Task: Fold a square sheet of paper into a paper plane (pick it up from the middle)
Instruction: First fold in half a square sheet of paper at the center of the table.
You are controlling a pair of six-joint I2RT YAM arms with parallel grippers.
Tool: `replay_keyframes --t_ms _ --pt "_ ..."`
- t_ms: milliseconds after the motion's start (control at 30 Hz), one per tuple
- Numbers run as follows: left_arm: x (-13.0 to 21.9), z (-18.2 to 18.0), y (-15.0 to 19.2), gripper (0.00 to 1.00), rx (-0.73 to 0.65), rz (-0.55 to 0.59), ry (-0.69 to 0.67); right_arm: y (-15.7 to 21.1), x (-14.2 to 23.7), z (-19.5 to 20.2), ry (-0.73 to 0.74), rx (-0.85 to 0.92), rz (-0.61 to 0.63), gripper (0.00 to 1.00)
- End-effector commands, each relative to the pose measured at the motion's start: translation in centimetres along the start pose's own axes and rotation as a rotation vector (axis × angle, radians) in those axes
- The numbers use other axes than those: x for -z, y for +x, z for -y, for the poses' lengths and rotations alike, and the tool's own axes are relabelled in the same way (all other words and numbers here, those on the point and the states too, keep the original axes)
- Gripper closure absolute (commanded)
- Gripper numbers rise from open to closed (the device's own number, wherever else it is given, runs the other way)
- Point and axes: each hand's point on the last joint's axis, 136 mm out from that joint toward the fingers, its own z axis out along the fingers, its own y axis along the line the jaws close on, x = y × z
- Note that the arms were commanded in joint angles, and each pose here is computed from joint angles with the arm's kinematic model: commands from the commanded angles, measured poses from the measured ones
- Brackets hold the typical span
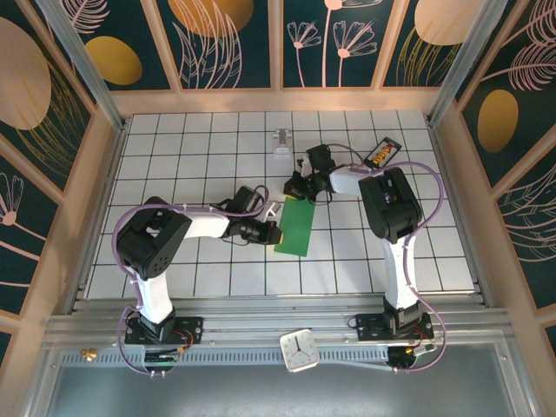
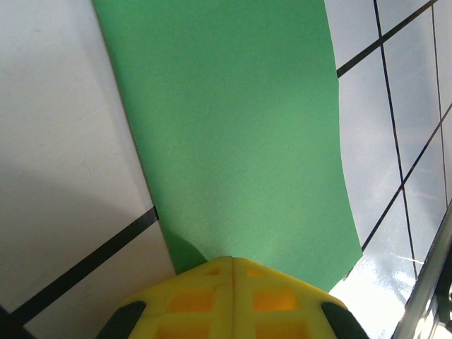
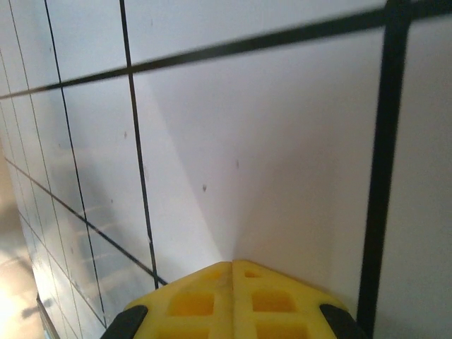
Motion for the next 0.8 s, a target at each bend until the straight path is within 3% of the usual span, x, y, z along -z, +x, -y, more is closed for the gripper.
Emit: replay_keyframes --t_ms 0,167,233,333,467,567,767 --pt "-1.1 -6.4 8.0 1.0 0.119 -0.232 -0.243 -4.8 0.7 5.7 0.165 -0.054 0.152 1.0" --pt "-1.0 -3.1 3.0 1.0 0.113 -0.101 -0.156 -7.0 3.9 3.0 0.084 -0.003 0.216 1.0" --pt "-0.5 -0.7 -0.4 0.9 0.129 -0.001 -0.087 -6.7 5.9 1.6 0.065 0.044 0.242 1.0" --pt "0.8 2.8 -4.6 0.74 0.151 0.137 0.019 -4.4 8.5 1.0 0.079 0.08 0.258 1.0" --pt "2.6 5.0 -7.5 0.65 0.177 0.258 0.09 1.2 10.8 2.1 0.103 0.091 0.236 0.99" --pt "2.8 4.1 -8.2 0.65 0.22 0.295 0.077 5.2 10.6 1.6 0.071 0.102 0.187 0.97" --pt "2.2 3.0 -8.1 0.8 0.208 0.266 0.048 10.6 9.5 0.6 0.038 0.12 0.115 0.94"
